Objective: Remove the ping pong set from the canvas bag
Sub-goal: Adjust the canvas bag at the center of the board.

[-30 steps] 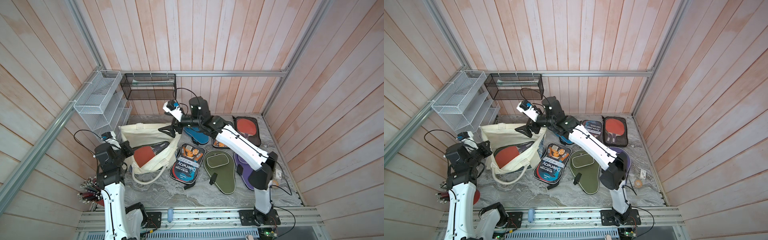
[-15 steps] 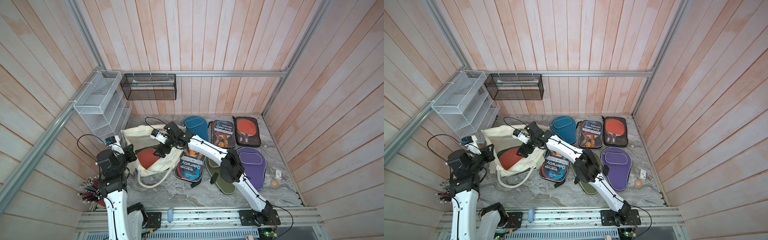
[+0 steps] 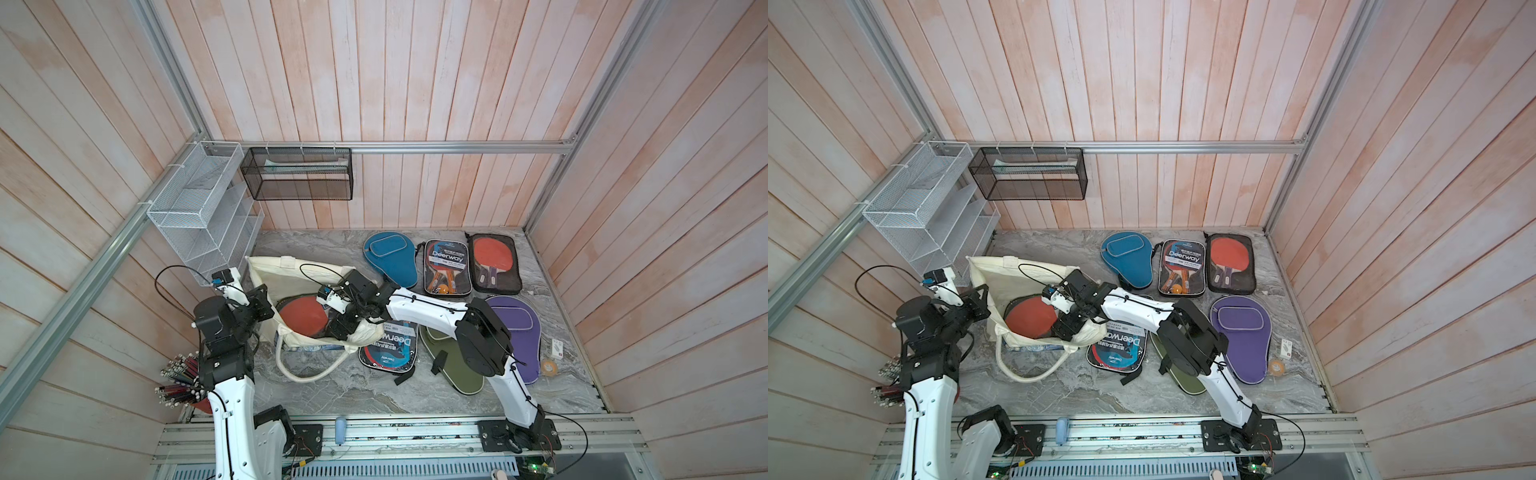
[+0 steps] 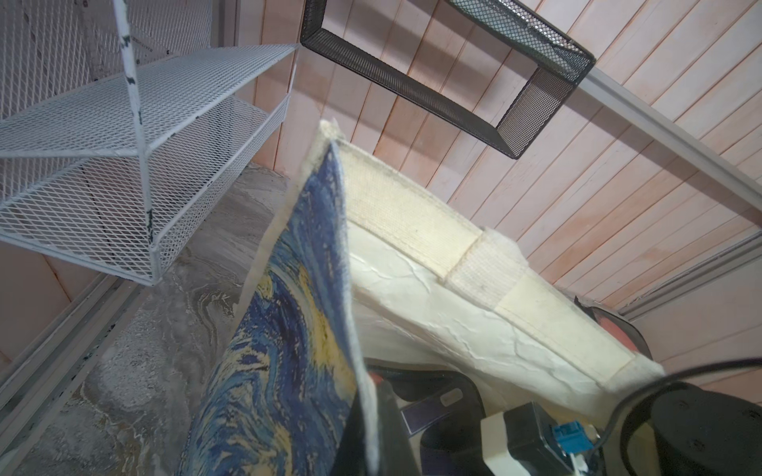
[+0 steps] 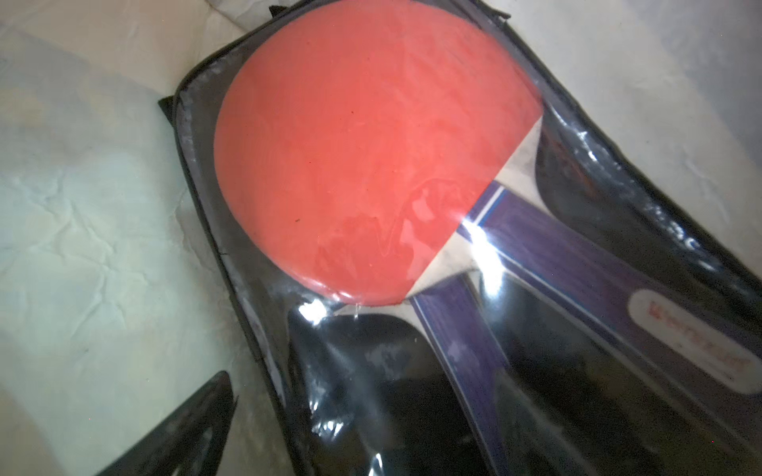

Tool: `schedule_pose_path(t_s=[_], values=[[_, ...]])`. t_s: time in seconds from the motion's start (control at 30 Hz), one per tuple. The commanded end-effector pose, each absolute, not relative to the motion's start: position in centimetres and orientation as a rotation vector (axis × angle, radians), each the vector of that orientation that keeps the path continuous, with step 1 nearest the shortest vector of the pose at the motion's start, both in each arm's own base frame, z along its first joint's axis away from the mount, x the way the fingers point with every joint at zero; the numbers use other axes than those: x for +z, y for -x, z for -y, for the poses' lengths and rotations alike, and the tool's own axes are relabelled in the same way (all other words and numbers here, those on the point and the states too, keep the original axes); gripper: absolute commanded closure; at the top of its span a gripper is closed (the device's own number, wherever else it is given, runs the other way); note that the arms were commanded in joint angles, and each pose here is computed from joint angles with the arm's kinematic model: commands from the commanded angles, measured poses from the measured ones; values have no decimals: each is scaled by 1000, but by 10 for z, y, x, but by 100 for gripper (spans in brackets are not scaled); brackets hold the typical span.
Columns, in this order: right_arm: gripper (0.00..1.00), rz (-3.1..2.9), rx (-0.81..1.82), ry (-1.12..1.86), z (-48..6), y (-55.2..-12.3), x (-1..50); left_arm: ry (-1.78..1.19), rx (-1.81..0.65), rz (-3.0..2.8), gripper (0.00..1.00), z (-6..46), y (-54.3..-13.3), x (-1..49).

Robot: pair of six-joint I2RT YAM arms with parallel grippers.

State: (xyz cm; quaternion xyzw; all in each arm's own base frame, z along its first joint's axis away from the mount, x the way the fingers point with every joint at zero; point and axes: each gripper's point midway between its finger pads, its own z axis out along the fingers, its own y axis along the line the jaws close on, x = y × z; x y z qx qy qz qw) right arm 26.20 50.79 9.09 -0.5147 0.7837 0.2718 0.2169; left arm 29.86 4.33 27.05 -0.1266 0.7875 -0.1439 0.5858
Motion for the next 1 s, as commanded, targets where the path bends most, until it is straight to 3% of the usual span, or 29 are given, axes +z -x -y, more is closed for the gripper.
schedule_pose_path(t_s=[0.0,0.3,0.5,0.67,0.97], values=[[0,-2338,585,1418,-480,-260,54,241,-312,-1752,100,-44,-304,290],[0,-2343,513,1213,-509,-332,84,284,-326,-1800,100,-47,-307,270],[1,-2473,429,1048,-482,-365,64,282,-313,-1809,100,-48,-306,268],[1,-2596,348,1063,-450,-352,25,282,-318,-1814,100,-48,-309,265],[0,-2717,655,1259,-456,-300,-7,378,-366,-1870,100,-54,-319,245]])
